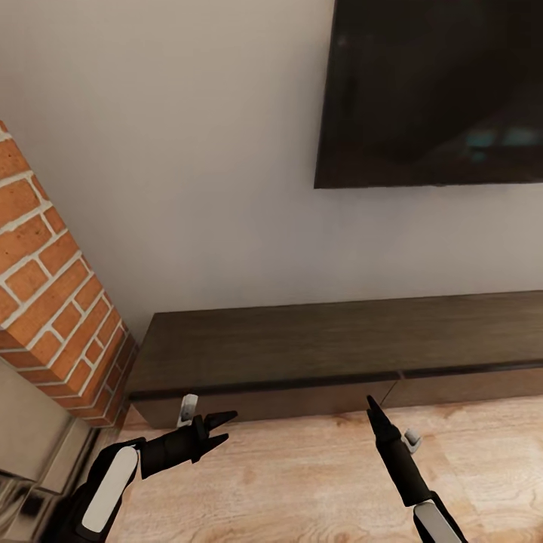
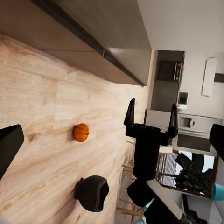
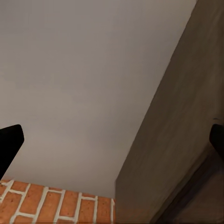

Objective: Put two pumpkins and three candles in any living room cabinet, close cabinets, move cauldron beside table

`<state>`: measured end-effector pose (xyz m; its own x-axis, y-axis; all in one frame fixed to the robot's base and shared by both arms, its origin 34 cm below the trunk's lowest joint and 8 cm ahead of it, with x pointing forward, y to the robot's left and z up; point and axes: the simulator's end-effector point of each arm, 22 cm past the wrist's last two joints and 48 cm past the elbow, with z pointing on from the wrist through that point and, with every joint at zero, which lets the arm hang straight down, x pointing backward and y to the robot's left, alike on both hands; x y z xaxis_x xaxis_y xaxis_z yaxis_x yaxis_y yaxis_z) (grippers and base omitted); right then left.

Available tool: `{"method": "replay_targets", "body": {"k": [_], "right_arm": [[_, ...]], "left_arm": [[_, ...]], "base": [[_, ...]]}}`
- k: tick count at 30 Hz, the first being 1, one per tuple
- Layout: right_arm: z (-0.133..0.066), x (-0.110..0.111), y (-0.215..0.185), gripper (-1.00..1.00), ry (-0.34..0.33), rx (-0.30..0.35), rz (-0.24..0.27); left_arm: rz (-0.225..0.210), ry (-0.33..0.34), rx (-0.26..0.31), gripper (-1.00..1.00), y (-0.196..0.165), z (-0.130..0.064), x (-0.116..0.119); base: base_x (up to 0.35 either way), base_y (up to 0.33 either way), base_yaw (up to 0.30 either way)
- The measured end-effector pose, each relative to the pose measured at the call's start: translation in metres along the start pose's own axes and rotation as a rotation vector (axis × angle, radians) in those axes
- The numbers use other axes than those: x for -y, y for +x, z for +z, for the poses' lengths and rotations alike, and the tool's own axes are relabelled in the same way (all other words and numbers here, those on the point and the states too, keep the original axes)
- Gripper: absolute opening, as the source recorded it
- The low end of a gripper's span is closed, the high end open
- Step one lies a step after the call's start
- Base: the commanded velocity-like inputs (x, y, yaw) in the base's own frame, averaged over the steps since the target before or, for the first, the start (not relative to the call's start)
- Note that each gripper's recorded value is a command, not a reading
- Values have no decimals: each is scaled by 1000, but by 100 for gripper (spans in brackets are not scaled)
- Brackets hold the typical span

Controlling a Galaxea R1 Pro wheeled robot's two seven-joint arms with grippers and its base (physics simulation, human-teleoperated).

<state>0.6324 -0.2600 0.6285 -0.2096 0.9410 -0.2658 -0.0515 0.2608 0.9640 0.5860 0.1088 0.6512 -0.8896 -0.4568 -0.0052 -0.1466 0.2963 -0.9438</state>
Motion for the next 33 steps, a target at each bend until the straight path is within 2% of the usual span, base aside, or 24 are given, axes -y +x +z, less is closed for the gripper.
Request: {"method": "replay_targets", "body": {"k": [5,10,25,33], "right_arm": [[-1,9,10,100,1,-28,44],[-1,18,15,100,1,-33,55],[-5,45,25,100,0,-34,51],[-7,60,29,100,-2,-30,45]], "left_arm": [[1,1,0,100,1,3,-9],[2,2,0,100,2,5,-18],[2,3,-3,100,6,13,-46],[4,57,-4,100,9,18,-49]], "base": [[0,0,0],[0,0,0],[0,0,0],[0,0,0]]}}
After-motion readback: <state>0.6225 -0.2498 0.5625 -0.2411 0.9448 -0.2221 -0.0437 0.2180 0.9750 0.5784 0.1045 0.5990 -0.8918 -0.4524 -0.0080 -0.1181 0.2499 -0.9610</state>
